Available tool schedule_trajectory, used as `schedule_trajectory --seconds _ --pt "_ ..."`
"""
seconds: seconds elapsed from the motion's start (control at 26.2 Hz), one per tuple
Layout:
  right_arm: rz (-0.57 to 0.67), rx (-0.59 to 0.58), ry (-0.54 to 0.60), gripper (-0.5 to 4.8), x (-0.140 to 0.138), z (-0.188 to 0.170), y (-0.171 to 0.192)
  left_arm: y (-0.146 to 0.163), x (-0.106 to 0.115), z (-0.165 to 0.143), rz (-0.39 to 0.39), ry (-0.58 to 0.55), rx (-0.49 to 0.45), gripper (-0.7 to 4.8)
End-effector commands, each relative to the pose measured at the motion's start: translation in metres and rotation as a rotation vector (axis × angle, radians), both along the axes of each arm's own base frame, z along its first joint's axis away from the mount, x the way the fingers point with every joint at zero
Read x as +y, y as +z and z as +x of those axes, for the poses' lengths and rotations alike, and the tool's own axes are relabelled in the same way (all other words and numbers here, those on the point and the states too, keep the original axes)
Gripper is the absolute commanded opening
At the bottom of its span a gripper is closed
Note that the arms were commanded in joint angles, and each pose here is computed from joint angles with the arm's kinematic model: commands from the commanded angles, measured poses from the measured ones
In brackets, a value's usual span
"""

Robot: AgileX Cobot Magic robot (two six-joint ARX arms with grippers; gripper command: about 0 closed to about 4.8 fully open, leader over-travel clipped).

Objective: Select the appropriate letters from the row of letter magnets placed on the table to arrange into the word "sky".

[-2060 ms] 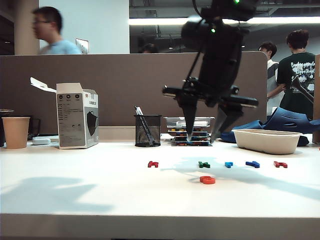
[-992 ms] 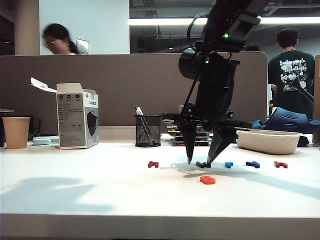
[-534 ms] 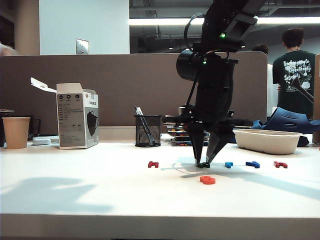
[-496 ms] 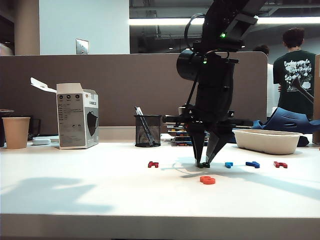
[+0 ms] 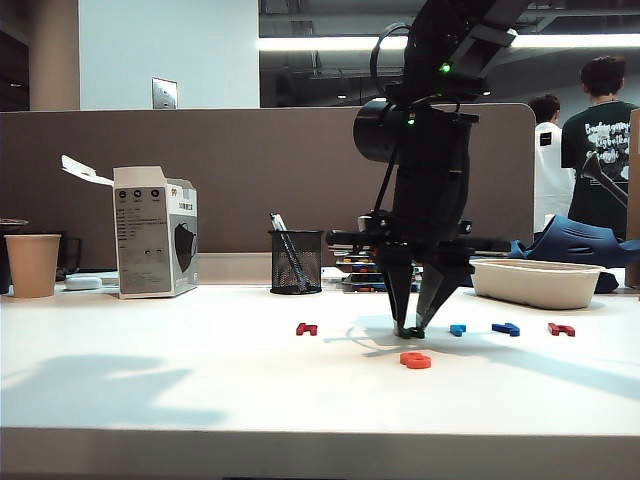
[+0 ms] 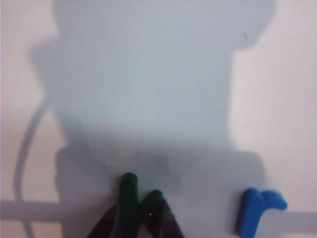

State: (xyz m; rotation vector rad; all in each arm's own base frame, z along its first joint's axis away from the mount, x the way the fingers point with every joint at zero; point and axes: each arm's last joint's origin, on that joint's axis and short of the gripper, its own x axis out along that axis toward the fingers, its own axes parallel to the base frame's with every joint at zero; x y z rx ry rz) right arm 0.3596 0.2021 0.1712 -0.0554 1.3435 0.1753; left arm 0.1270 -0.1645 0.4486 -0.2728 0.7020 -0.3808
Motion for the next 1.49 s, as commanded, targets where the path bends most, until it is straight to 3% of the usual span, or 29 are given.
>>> schedule_trajectory --seconds 0.04,0.53,1.07,1.18,1.49 --pt "-0.091 0.210 0.014 0.72 -0.008 -0.017 -0.020 0.002 0.001 0.000 -0.006 0.002 -0.008 -0.05" --pt "-0.128 0.266 0.026 0.72 -0.025 -0.048 -0.019 0.002 0.001 0.000 -0.006 0.002 -0.008 -0.05" --pt "-0.105 0.252 -0.013 0.77 -0.039 -0.078 -0.018 0.002 0.001 0.000 -0.006 0.002 -0.008 -0.05" --pt "-0.082 0.253 -0.010 1.27 -0.036 -0.078 -0.018 0.002 0.001 0.000 -0.007 0.002 -0.008 -0.05" --pt "-0.072 0.236 -0.010 1.54 -0.036 -0.078 -0.013 0.002 0.001 0.000 -0.006 0.002 -0.008 -0.05"
